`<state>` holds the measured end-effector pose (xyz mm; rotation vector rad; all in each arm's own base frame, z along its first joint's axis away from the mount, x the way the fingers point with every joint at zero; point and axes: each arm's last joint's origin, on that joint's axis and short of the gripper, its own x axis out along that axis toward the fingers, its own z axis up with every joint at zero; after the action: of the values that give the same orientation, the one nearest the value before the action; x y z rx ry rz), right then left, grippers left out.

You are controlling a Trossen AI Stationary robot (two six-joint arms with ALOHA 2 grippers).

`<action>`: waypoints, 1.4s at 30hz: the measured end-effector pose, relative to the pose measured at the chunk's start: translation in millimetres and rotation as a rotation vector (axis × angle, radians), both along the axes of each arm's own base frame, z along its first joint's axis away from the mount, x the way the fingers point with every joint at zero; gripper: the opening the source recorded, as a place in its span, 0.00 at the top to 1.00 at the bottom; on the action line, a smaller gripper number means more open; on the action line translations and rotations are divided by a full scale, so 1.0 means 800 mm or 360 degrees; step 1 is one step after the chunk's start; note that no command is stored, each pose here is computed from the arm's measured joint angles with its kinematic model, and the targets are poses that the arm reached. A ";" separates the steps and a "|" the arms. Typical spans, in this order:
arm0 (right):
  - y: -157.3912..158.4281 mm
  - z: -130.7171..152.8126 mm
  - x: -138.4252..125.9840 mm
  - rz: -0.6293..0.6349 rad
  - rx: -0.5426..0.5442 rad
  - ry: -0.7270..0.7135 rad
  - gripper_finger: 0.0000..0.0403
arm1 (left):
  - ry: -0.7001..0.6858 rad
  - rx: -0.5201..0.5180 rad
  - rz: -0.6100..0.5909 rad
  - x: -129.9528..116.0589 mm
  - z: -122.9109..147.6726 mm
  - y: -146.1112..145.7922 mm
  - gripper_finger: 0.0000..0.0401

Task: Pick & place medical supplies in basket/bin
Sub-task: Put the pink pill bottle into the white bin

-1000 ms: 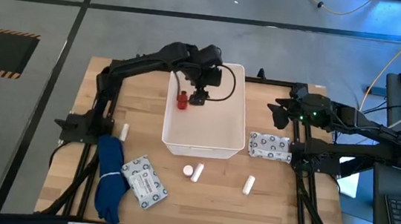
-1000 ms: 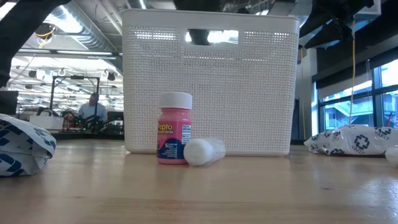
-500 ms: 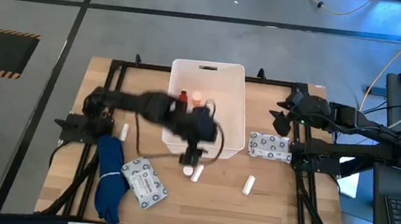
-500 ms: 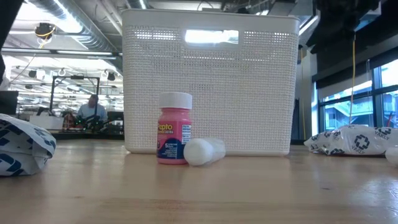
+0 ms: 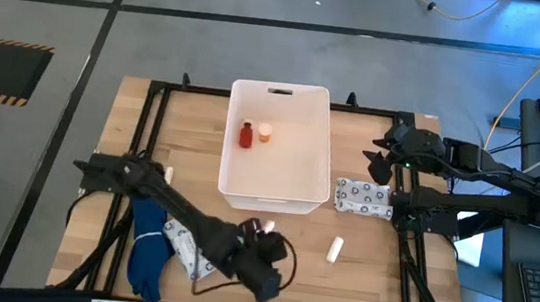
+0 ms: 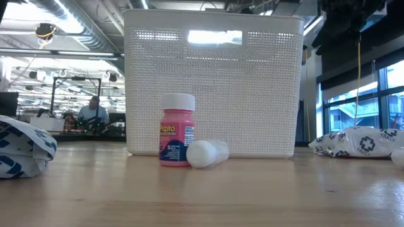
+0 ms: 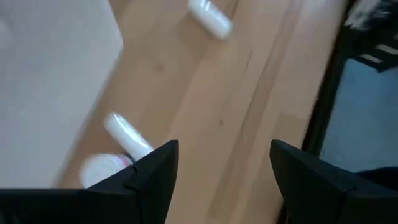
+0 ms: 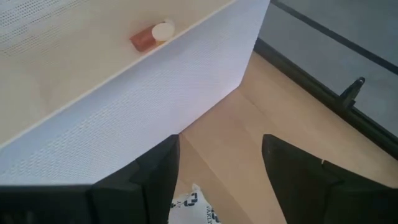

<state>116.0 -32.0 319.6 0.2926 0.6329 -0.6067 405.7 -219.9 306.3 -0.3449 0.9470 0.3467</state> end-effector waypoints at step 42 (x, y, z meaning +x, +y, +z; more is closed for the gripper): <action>0.000 0.000 0.000 -0.0029 0.0031 -0.0021 0.43 | 0.0254 0.0114 0.1002 0.023 -0.072 0.072 0.39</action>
<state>116.0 -32.0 319.7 0.3209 0.6240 -0.6158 423.9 -161.9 249.1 -0.5540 0.9636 0.9921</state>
